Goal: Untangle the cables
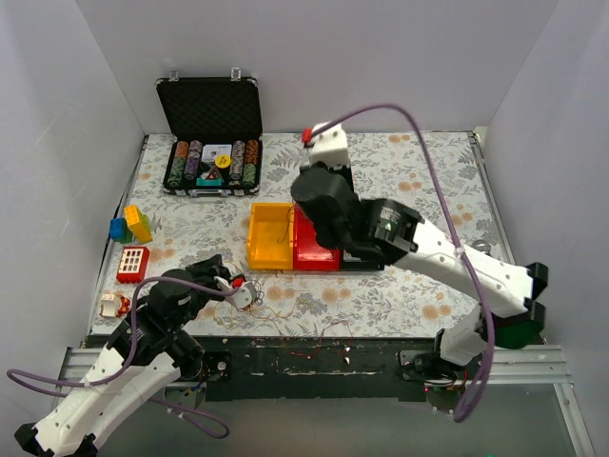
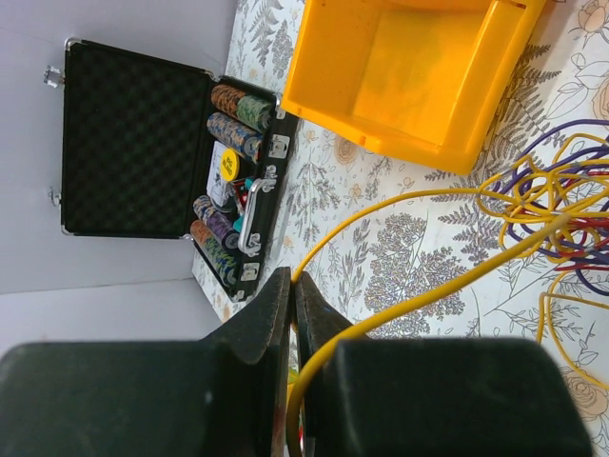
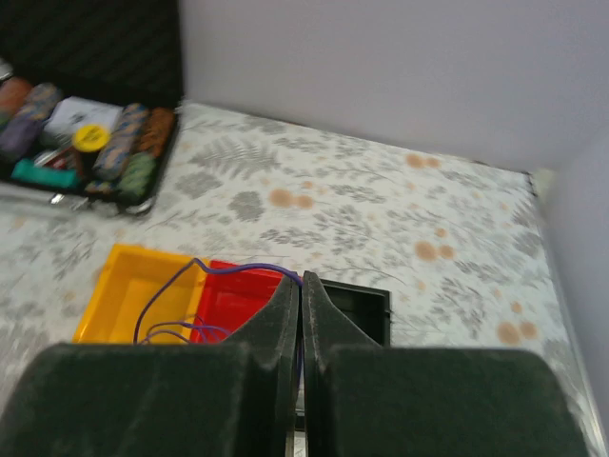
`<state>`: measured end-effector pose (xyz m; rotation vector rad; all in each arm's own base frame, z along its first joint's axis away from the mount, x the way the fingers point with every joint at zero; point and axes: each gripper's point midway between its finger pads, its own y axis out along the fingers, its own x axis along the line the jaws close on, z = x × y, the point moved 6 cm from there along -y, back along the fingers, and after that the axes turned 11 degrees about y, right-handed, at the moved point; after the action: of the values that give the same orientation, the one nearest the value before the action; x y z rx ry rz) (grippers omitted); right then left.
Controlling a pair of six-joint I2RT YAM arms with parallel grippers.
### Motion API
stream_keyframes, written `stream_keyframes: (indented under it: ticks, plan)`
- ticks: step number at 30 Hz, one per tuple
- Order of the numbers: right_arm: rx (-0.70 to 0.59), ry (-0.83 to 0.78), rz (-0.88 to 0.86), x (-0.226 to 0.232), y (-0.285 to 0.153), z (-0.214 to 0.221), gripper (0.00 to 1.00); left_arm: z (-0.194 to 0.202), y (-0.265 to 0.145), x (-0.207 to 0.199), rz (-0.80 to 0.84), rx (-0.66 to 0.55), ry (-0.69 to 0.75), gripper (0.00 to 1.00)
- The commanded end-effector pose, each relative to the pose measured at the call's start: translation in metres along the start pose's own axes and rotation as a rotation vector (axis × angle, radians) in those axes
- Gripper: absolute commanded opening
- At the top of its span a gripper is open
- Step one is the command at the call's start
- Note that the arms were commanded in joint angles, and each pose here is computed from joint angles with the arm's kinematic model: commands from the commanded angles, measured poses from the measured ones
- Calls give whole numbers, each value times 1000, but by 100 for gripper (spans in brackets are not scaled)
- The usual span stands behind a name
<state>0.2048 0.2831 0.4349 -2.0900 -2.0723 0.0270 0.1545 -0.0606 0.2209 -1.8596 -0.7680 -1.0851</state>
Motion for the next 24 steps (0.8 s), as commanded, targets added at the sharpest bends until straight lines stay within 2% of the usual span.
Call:
stream_keyframes:
  ticks: [1,2,4,11,24]
  plan:
    - [-227,0,-388,-23,-18,-57,1,2,0,-1,-21,-3,9,0]
    - [-228,30,-397,-35,-15,-64,1,2,0,-3,-16,-4,4,0]
    - [-182,-24,-443,-36,-1,-65,1,2,-1,-5,-1,-10,5,0]
    - [-22,-240,-568,2,38,-42,1,-1,-2,1,-8,-21,6,0]
    - [-2,-201,-622,1,85,-9,1,-3,-3,2,-1,-31,8,0]
